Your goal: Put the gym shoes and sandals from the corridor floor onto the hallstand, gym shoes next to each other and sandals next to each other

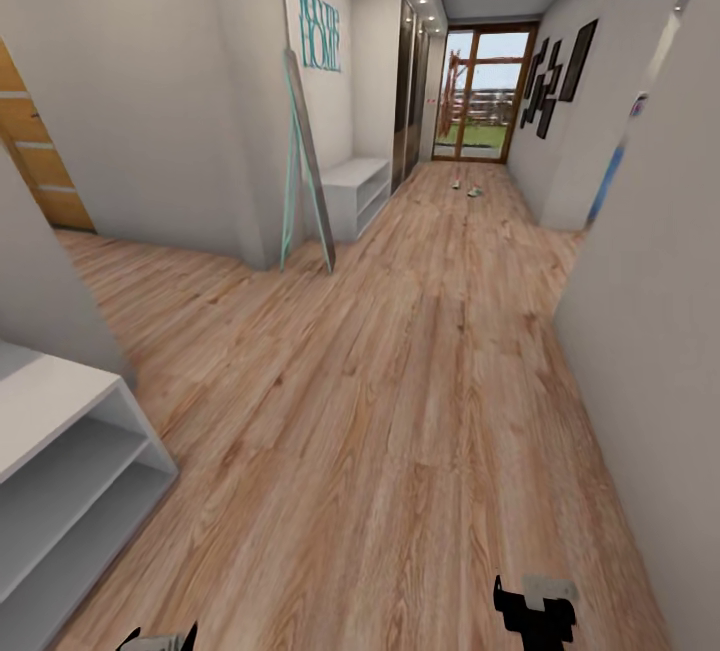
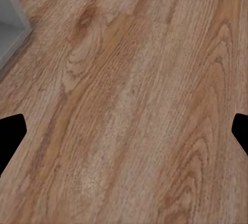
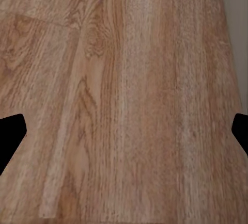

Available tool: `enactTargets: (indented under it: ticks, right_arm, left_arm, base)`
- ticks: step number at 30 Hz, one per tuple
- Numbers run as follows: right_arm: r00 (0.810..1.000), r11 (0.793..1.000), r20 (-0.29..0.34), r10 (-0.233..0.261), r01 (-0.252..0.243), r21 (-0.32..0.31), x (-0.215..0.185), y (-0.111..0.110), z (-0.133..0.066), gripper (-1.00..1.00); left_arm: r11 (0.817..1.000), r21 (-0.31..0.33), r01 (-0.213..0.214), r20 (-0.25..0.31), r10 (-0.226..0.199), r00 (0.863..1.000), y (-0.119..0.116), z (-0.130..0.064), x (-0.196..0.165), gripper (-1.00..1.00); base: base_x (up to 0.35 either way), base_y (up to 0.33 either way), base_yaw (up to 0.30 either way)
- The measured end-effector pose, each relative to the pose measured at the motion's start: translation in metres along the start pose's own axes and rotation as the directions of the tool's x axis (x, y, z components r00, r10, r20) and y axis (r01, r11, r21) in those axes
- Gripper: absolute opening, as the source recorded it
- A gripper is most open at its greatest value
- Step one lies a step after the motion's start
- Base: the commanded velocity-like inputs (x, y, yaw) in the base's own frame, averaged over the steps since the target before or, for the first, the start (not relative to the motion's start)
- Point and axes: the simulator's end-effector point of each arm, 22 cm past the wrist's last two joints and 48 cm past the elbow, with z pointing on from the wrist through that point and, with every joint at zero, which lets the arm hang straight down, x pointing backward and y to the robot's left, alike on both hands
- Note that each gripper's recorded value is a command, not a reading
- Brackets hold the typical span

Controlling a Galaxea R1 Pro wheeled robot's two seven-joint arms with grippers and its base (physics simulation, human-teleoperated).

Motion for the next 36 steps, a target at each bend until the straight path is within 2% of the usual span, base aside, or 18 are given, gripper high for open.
enactTargets:
  ticks: [36]
  right_arm:
    - [1.000, 1.000, -0.010, 0.002, -0.002, -0.007, 0.0050, 0.0060, -0.0034, 1.00]
  left_arm:
    - [1.000, 0.004, 0.005, -0.002, -0.005, 1.000, -0.0044, 0.0002, 0.0010, 1.00]
  base:
    - [0.339, 0.000, 0.000]
